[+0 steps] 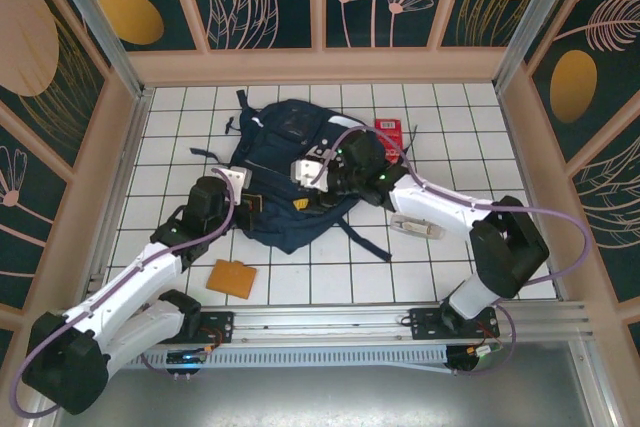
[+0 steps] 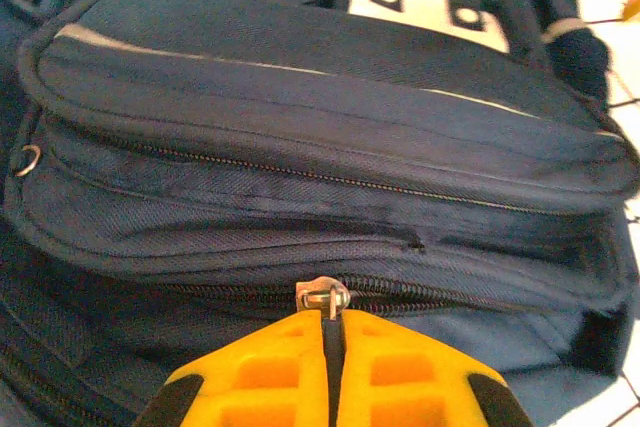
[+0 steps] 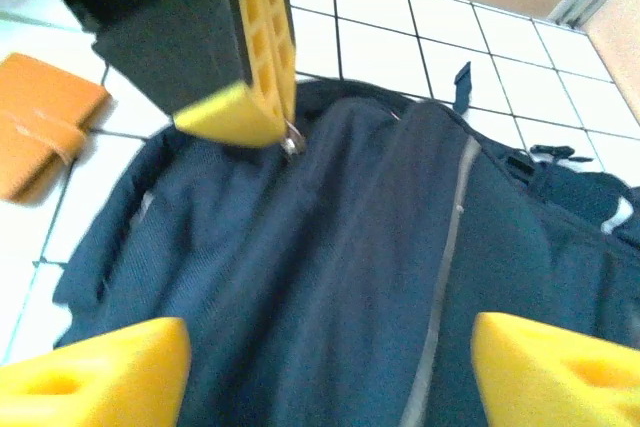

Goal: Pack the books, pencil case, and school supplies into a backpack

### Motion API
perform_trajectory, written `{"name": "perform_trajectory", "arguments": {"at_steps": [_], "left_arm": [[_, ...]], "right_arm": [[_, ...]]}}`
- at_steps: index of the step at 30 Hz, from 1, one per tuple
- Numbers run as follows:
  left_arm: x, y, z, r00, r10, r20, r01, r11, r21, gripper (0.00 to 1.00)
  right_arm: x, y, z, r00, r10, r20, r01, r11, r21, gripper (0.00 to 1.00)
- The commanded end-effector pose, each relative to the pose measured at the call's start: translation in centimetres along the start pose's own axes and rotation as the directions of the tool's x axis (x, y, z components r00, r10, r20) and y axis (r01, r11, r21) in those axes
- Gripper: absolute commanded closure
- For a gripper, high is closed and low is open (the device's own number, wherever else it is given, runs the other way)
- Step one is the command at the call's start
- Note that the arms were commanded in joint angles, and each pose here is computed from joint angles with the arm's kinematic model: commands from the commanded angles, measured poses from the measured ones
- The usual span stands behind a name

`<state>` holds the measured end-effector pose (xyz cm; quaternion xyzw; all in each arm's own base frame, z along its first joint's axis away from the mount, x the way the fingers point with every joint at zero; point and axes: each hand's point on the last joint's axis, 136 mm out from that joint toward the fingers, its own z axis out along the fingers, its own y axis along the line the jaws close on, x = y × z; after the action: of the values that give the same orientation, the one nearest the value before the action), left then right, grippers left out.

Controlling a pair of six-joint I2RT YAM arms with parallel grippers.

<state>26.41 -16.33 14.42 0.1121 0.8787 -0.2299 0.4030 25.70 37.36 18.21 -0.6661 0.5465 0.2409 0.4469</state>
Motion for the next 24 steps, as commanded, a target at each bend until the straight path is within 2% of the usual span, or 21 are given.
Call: {"name": "perform_trajectory", "arguments": {"at_steps": [1, 5, 8, 9, 10, 11, 12, 14, 17, 20, 24], "left_arm": [[-3.4, -3.6, -1.4, 0.994, 0.044, 0.102, -0.061, 0.985, 0.161, 1.0], [-3.6, -4.2, -1.4, 0.994, 0.018, 0.11, -0.04, 0.979, 0.2, 1.0], [-4.0, -4.3, -1.5, 0.992, 0.017, 0.128, -0.043, 0.978, 0.204, 1.0], [-4.2, -4.2, -1.5, 0.991, 0.018, 0.133, -0.044, 0.98, 0.192, 1.0], [-4.2, -3.8, -1.5, 0.991, 0.018, 0.134, -0.042, 0.984, 0.173, 1.0], [-4.2, -3.3, -1.4, 0.991, 0.019, 0.135, -0.039, 0.989, 0.145, 1.0], [-4.0, -2.7, -1.2, 0.992, 0.024, 0.128, -0.039, 0.993, 0.114, 1.0], [-3.5, -1.3, -0.7, 0.994, 0.02, 0.11, -0.025, 0.999, 0.04, 1.0], [-2.5, 2.0, -0.2, 0.996, 0.009, 0.084, 0.002, 0.992, -0.126, 1.0], [-2.9, 5.5, -0.6, 0.995, -0.013, 0.102, 0.04, 0.963, -0.267, 1.0], [-3.5, 10.4, -1.5, 0.99, -0.062, 0.125, 0.104, 0.925, -0.367, 1.0]], "right_arm": [[-0.7, -0.2, 0.4, 0.999, 0.035, -0.018, -0.033, 0.996, 0.084, 0.1], [0.9, 0.7, 2.1, 0.992, 0.082, -0.091, -0.072, 0.992, 0.107, 0.08], [2.8, 0.0, 2.7, 0.981, 0.096, -0.168, -0.069, 0.985, 0.156, 0.17], [3.4, -0.1, 2.8, 0.977, 0.101, -0.19, -0.071, 0.985, 0.158, 0.26], [3.6, -0.2, 3.0, 0.973, 0.104, -0.206, -0.073, 0.985, 0.153, 0.42], [4.0, -0.2, 3.1, 0.968, 0.107, -0.227, -0.075, 0.987, 0.145, 0.64], [4.0, -0.3, 3.2, 0.966, 0.101, -0.237, -0.07, 0.988, 0.137, 0.8], [3.7, -0.2, 3.1, 0.968, 0.09, -0.235, -0.062, 0.99, 0.123, 0.98], [2.3, 0.1, 2.4, 0.979, 0.047, -0.197, -0.03, 0.996, 0.087, 1.0], [0.8, 1.1, 1.5, 0.988, -0.029, -0.149, 0.033, 0.999, 0.027, 1.0], [0.1, 1.2, 0.5, 0.985, -0.091, -0.147, 0.092, 0.996, 0.001, 1.0]]}}
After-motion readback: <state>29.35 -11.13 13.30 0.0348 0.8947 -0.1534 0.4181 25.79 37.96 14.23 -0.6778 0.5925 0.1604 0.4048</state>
